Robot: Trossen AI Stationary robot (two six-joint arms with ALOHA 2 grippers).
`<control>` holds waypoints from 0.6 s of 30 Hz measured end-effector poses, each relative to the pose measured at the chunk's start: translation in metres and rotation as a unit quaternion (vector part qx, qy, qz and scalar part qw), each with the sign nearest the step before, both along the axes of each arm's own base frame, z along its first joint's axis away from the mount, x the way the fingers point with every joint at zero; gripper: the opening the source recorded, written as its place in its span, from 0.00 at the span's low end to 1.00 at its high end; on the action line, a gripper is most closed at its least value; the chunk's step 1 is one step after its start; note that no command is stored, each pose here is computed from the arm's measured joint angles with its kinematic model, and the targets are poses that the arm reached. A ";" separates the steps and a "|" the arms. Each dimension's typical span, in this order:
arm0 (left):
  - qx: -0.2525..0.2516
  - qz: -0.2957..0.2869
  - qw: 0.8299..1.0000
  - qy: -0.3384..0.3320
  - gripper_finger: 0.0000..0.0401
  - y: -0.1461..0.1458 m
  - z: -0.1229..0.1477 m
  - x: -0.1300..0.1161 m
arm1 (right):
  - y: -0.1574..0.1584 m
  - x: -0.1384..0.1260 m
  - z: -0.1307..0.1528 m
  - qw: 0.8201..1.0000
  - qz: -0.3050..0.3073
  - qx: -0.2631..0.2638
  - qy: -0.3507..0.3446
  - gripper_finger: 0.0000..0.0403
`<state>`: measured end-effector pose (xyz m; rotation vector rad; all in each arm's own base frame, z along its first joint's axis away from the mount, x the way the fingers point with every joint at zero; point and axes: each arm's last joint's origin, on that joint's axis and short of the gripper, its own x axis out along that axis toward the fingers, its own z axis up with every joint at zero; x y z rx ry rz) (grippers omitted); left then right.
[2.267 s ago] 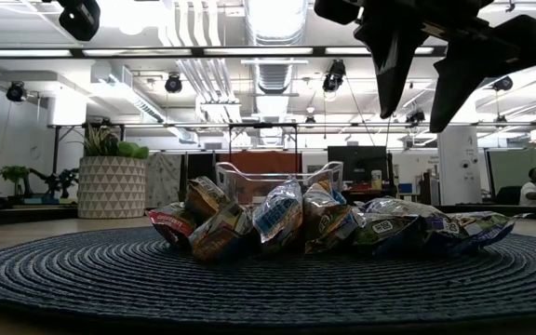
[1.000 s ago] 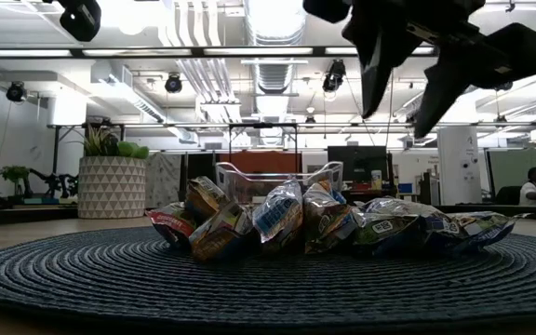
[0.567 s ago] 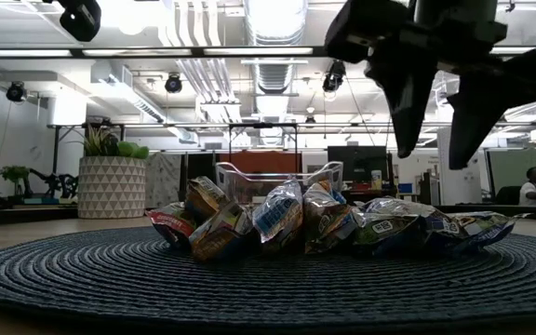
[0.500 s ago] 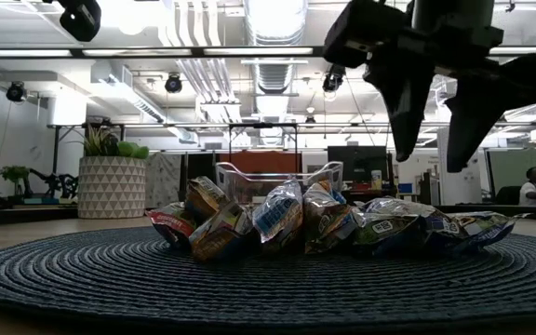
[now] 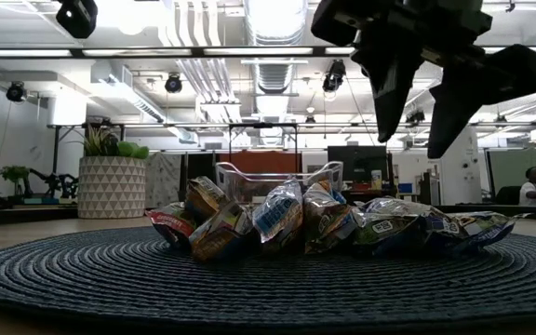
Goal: Pick and place Granola Bars by type
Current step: Put the blue granola bar into the top transparent bin
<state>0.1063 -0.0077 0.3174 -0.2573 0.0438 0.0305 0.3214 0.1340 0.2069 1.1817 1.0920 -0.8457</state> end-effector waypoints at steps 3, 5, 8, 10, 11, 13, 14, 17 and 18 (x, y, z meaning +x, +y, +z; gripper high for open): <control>0.001 0.000 1.000 0.007 0.00 0.000 -0.001 0.000 | 0.000 0.000 -0.004 1.000 0.000 -0.002 0.007 0.50; 0.004 0.000 1.000 0.018 0.00 0.000 -0.003 0.000 | 0.000 0.001 -0.010 1.000 0.002 0.003 0.019 0.50; 0.012 -0.001 1.000 0.024 0.00 0.000 -0.005 0.001 | 0.002 0.006 -0.027 0.998 0.017 0.016 0.052 0.50; 0.015 -0.001 1.000 0.025 0.00 0.000 -0.005 0.001 | 0.002 0.009 -0.036 0.997 0.028 0.025 0.069 0.50; 0.015 -0.001 1.000 0.024 0.00 0.000 -0.005 0.001 | 0.003 0.010 -0.039 0.996 0.030 0.029 0.075 0.50; 0.015 -0.001 1.000 0.024 0.00 0.000 -0.005 0.001 | 0.004 0.013 -0.043 0.996 0.031 0.030 0.080 0.50; 0.015 -0.001 1.000 0.024 0.00 0.000 -0.004 0.001 | 0.005 0.015 -0.044 0.996 0.031 0.030 0.081 0.50; 0.013 -0.001 1.000 0.023 0.00 0.000 -0.004 0.001 | 0.006 0.017 -0.044 0.995 0.031 0.028 0.087 0.50; 0.013 -0.001 1.000 0.023 0.00 0.000 -0.004 0.001 | 0.006 0.017 -0.045 0.995 0.030 0.027 0.094 0.50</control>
